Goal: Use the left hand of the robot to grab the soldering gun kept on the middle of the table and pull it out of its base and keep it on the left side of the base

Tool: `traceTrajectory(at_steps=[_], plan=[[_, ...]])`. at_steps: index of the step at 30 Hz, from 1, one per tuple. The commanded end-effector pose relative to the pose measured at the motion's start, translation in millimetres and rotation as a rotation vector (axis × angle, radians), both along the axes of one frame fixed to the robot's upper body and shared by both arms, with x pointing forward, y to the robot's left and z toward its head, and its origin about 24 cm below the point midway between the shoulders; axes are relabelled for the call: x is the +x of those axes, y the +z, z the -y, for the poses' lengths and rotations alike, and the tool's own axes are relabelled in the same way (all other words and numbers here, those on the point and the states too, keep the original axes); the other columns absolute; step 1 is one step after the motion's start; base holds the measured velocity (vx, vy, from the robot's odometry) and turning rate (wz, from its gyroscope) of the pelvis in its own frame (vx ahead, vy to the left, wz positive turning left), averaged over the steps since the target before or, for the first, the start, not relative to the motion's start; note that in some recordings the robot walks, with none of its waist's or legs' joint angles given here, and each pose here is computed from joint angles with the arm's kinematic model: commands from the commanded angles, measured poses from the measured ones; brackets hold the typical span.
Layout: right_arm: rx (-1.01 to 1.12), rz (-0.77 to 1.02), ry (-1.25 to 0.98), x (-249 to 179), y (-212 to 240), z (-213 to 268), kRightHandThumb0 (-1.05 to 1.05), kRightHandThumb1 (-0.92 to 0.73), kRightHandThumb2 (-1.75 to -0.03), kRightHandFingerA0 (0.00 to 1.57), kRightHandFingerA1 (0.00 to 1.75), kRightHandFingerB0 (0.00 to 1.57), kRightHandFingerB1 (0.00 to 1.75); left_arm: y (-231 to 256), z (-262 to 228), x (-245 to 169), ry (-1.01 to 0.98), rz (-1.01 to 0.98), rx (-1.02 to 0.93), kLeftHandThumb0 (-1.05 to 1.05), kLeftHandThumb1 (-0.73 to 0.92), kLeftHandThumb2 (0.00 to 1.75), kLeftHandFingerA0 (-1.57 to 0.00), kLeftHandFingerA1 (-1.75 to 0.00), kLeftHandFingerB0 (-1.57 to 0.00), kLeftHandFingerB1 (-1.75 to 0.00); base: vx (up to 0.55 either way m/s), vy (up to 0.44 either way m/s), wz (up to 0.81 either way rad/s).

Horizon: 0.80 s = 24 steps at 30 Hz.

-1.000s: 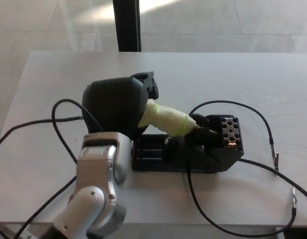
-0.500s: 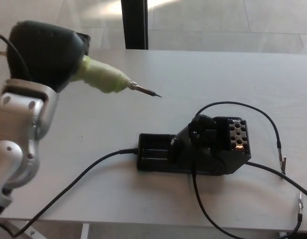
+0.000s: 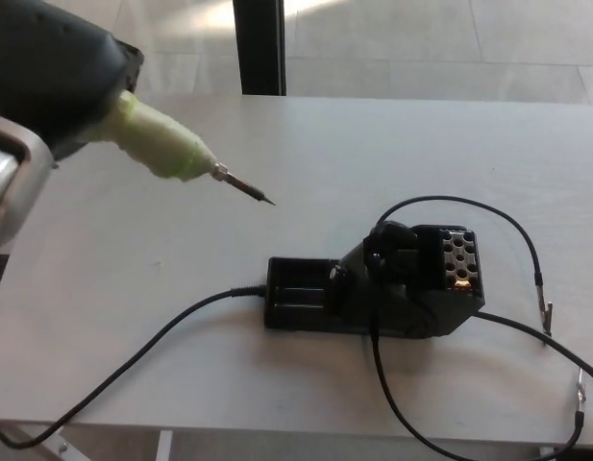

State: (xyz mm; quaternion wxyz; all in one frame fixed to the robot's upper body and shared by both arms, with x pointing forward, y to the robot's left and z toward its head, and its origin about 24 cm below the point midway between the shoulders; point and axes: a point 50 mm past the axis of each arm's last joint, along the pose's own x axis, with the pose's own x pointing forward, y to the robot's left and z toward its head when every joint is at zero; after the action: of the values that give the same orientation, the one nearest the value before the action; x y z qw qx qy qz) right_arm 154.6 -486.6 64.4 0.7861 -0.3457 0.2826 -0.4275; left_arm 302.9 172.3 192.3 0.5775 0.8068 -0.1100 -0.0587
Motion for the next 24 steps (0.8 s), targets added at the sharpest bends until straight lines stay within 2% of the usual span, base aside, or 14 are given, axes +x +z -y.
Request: traceTrajectory(at_steps=[1,5,6,7,10,11,12,14,16,19,20,21,22,24], plan=[[-0.07,-0.038,0.019,-3.4,11.0,6.0,-1.05,-0.73,-1.31,1.57,1.29,1.57,1.08,-69.2,20.0,-5.1,0.144,-0.392,-0.185,-0.24,0.78,0.73,-0.8,-1.37,-0.64,-0.71,0.0,0.0,0.0],[-0.046,-0.031,0.013,-4.6,8.5,5.8,-1.05,-0.6,-1.46,1.57,1.39,1.57,1.01,-105.5,31.3,-7.7,0.212,-0.517,-0.33,-0.26,0.76,0.78,-0.81,-1.37,-0.67,-0.9,0.0,0.0,0.0],[-0.038,-0.033,0.019,-4.8,8.3,5.9,-1.05,-0.61,-1.47,1.57,1.41,1.57,1.0,-115.6,34.8,-8.0,0.245,-0.526,-0.361,-0.28,0.72,0.79,-0.84,-1.42,-0.68,-0.85,0.0,0.0,0.0],[-0.014,-0.035,0.02,-4.0,7.0,5.5,-1.05,-0.6,-1.44,1.57,1.41,1.57,0.99,-128.8,36.5,-10.7,0.266,-0.536,-0.444,-0.26,0.68,0.88,-0.81,-1.64,-0.62,-0.97,0.0,0.0,0.0],[0.007,-0.027,0.02,-3.7,5.0,4.7,-1.05,-0.58,-1.45,1.57,1.44,1.57,1.0,-141.5,37.2,-12.5,0.314,-0.563,-0.498,-0.26,0.67,0.91,-0.84,-1.65,-0.62,-0.98,0.0,0.0,0.02],[0.016,-0.019,0.019,-3.6,3.5,4.0,-1.05,-0.58,-1.47,1.57,1.42,1.57,1.02,-147.4,36.9,-11.6,0.34,-0.568,-0.539,-0.22,0.59,0.97,-0.84,-1.67,-0.66,-1.18,0.0,0.0,0.09],[0.034,0.001,0.013,-3.6,3.1,4.0,-1.05,-0.58,-1.47,1.57,1.42,1.57,1.02,-151.0,36.5,-10.9,0.362,-0.567,-0.573,-0.22,0.59,0.97,-0.84,-1.67,-0.66,-1.18,0.0,0.0,0.08],[0.026,-0.004,0.016,-3.4,3.4,3.9,-1.05,-0.58,-1.48,1.57,1.43,1.57,1.0,-151.7,36.4,-10.3,0.363,-0.559,-0.593,-0.23,0.6,0.98,-0.8,-1.58,-0.69,-1.1,0.0,0.0,0.03],[0.061,0.016,0.011,-2.2,4.7,4.5,-1.05,-0.56,-1.49,1.57,1.52,1.57,1.03,-154.7,30.8,-9.1,0.327,-0.53,-0.581,-0.26,0.68,0.87,-0.62,-1.33,-0.53,-0.9,0.0,0.0,0.0],[0.101,0.069,0.019,-1.1,3.5,3.2,-1.05,-0.55,-1.5,1.57,1.58,1.57,1.06,-156.1,24.3,-7.2,0.386,-0.533,-0.587,-0.47,0.78,0.7,-0.71,-1.42,-0.43,-0.86,0.0,0.0,0.0],[0.108,0.073,0.018,-1.7,2.7,3.1,-1.05,-0.54,-1.49,1.57,1.55,1.57,1.03,-155.2,22.6,-7.5,0.375,-0.538,-0.555,-0.55,0.79,0.64,-0.71,-1.22,-0.23,-0.58,0.0,0.0,0.0],[0.115,0.07,0.02,-1.9,1.7,2.8,-1.05,-0.53,-1.49,1.57,1.56,1.57,1.03,-153.0,19.2,-8.5,0.356,-0.557,-0.486,-0.6,0.79,0.63,-0.39,-1.06,-0.2,-0.57,0.0,0.0,0.0],[0.118,0.063,0.024,-2.1,1.2,2.8,-1.05,-0.52,-1.48,1.57,1.56,1.57,1.0,-152.3,17.2,-9.0,0.352,-0.57,-0.455,-0.6,0.76,0.61,-0.26,-0.83,-0.22,-0.52,0.0,0.0,0.0],[0.129,0.05,0.032,-2.7,-0.1,2.6,-1.05,-0.52,-1.48,1.57,1.55,1.55,0.98,-152.1,13.6,-9.8,0.346,-0.556,-0.431,-0.62,0.73,0.6,-0.22,-0.79,-0.24,-0.47,0.0,0.0,0.0]])
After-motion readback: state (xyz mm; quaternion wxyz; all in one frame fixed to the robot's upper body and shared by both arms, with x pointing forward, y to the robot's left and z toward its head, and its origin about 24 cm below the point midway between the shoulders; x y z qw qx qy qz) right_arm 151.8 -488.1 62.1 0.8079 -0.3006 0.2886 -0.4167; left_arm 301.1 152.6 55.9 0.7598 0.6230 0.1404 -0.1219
